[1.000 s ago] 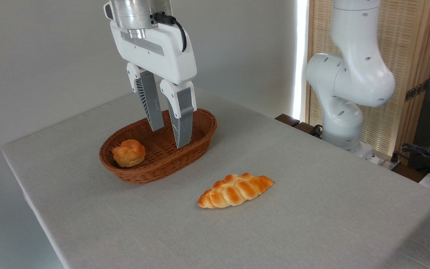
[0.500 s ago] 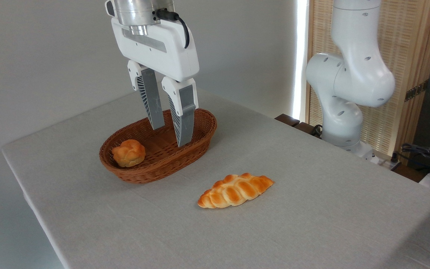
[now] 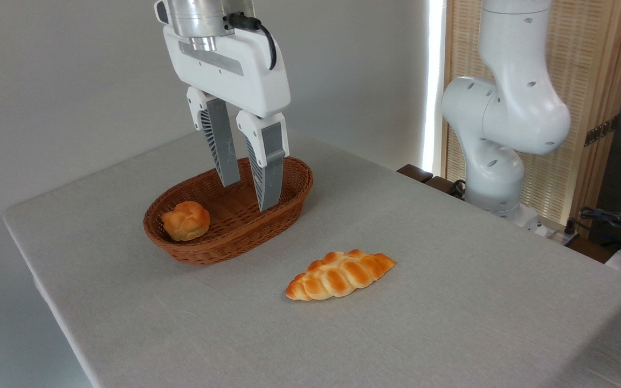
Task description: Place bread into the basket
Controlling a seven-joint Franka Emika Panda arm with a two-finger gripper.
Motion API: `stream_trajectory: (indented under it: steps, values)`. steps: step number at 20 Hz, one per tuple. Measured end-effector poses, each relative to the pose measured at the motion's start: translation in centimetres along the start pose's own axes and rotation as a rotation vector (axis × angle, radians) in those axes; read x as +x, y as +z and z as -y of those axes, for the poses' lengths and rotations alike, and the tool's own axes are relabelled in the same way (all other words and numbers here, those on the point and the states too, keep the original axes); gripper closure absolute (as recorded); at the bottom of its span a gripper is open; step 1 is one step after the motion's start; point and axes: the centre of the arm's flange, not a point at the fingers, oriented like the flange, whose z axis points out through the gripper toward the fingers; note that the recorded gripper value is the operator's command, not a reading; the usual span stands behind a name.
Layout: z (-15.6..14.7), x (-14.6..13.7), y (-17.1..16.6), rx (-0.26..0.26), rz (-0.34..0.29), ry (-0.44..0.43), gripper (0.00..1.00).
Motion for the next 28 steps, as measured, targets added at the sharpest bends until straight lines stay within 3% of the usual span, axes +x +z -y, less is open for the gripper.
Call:
stream_trajectory:
  steps: [4,7,11,16,19,23,28]
  values:
    - [-2.1,-1.6,1.6,0.058,-0.064,0.075,0.00]
    - [-5.5,-4.4,4.0,0.038,-0.050,0.148,0.00]
    - [-8.3,-7.4,7.1,0.011,-0.030,0.171,0.00]
    - [-9.1,-8.1,13.3,0.002,-0.021,0.184,0.00]
    - [-9.4,-8.3,16.2,-0.022,0.001,0.241,0.00]
    - [-9.6,-8.1,17.7,-0.044,0.021,0.305,0.00]
    - [-9.5,-8.1,18.4,-0.032,0.060,0.345,0.00]
